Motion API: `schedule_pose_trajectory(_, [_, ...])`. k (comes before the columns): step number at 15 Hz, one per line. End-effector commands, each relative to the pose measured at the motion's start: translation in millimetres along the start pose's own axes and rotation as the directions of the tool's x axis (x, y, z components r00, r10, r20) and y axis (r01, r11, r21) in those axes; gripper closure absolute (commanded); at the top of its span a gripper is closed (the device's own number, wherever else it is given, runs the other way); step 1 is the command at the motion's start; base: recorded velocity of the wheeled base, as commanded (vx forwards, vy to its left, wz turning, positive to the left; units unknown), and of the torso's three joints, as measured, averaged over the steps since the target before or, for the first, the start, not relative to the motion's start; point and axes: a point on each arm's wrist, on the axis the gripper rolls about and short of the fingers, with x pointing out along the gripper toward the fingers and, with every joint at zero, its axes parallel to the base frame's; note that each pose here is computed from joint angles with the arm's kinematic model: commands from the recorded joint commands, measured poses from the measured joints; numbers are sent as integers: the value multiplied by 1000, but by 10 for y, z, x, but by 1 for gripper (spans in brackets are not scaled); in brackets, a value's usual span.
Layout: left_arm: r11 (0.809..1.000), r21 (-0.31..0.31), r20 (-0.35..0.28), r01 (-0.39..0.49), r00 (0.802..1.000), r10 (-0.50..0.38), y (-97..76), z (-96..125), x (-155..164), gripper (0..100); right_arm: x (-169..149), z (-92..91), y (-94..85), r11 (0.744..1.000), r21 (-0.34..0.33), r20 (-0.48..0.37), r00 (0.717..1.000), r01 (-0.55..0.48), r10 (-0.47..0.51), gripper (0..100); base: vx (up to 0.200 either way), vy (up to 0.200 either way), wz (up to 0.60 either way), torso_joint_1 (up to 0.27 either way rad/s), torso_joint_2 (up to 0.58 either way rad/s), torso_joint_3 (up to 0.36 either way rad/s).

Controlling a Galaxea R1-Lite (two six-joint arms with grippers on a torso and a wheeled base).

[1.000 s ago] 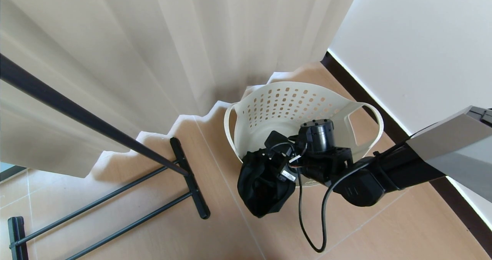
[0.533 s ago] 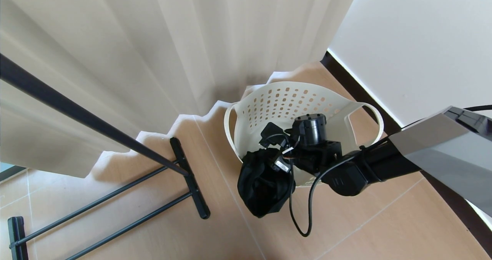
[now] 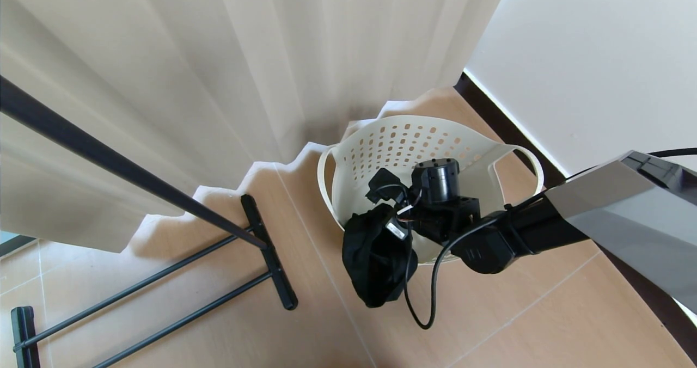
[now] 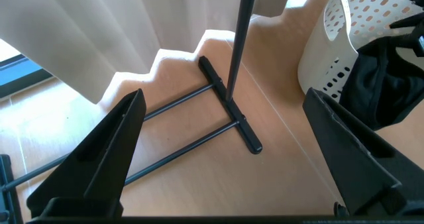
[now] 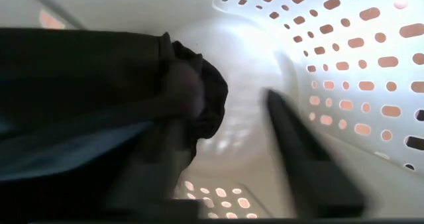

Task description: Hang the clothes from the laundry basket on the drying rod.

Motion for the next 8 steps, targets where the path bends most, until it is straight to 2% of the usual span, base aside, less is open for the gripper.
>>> schedule_pose_trajectory(1, [1000, 1, -1, 1, 1000, -1, 0, 1, 1, 0, -21, -10, 2, 1000, 6, -3, 1000, -3, 3, 100, 0, 0, 0, 0, 0, 0])
schedule_pose_trajectory(4, [1000, -1, -1, -1, 1000, 1, 0, 1, 1, 0, -155, 64, -80, 999, 45, 16, 1000, 11, -12, 100, 0, 0, 0, 0, 0, 0])
schedule_pose_trajectory(6, [1000, 0, -2, -1, 1000, 1, 0, -1, 1, 0, -427, 169, -183, 983, 182, 38, 998, 35, -43, 100, 0, 0, 0, 0, 0, 0])
schedule_pose_trajectory(8, [1000, -2, -1, -1, 1000, 1, 0, 1, 1, 0, -787, 235, -224, 965, 252, 39, 995, 74, -87, 100, 0, 0, 0, 0, 0, 0])
